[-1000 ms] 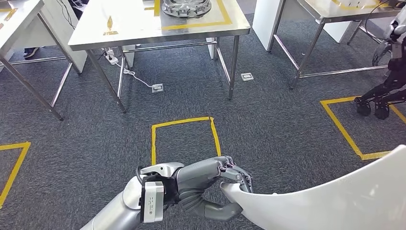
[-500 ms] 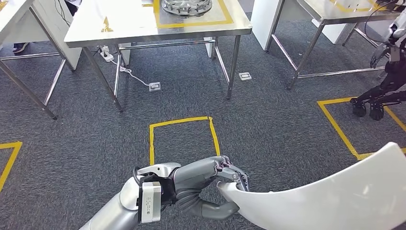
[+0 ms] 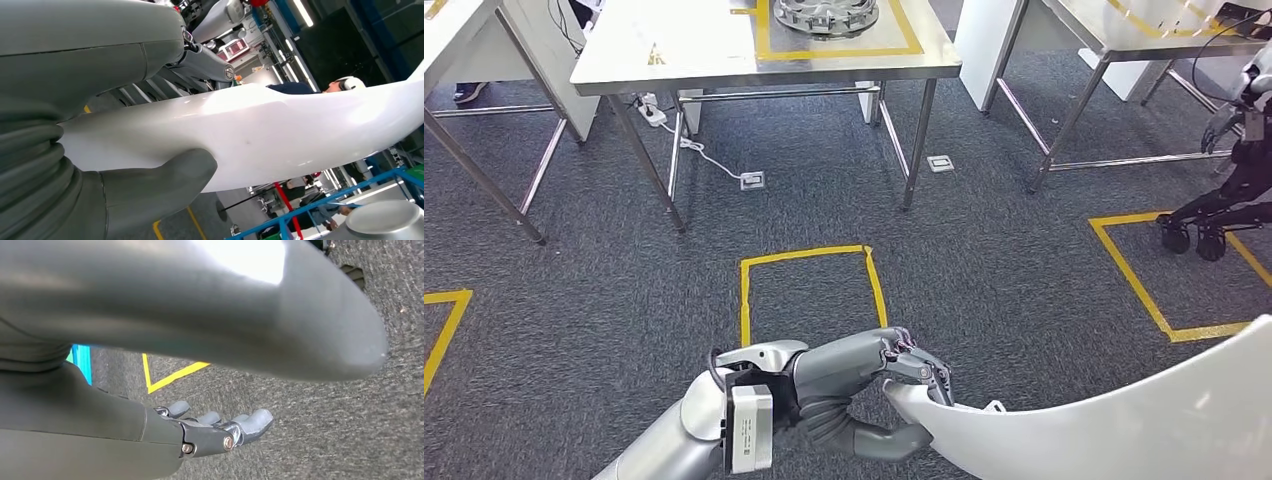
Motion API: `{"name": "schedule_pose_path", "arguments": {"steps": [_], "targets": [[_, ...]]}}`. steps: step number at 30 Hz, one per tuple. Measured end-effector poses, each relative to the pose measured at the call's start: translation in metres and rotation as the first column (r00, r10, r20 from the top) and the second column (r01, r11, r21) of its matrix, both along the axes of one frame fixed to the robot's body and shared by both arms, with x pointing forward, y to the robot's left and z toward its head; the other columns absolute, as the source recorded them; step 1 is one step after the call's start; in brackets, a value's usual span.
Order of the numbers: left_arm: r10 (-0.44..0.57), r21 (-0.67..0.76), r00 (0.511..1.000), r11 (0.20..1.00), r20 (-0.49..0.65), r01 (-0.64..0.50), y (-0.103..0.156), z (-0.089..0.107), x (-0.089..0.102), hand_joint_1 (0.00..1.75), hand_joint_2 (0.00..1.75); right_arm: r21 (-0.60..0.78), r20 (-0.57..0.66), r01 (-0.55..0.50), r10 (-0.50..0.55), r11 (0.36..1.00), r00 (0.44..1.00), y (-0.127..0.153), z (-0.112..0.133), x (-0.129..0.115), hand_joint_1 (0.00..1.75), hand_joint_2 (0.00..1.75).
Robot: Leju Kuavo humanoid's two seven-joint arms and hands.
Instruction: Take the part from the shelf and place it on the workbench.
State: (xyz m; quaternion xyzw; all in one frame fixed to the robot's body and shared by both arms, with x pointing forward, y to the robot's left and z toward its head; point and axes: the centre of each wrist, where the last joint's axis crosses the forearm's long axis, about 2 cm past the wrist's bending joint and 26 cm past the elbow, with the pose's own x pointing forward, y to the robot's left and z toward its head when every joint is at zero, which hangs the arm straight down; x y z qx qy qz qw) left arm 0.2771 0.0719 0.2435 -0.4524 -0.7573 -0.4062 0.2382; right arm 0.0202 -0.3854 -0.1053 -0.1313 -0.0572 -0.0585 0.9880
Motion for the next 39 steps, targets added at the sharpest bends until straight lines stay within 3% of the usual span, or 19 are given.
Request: {"name": "schedule_pose_path", "arguments": {"steps": [13,39], "targets": [[0.015,-0.014,0.999,1.0,0.029,-0.015,-0.003,0.005,-0.016,1.75,1.75,0.003,-0.009,-0.033,0.033,0.999,0.999,-0.002,0.0,-0.007,0.0,0.0],[-0.032,0.025,0.999,0.999,-0.017,0.032,-0.013,0.008,-0.003,1.75,1.75,0.012,0.012,-0.042,0.042,0.999,0.999,0.0,0.0,-0.002,0.0,0.0]]}}
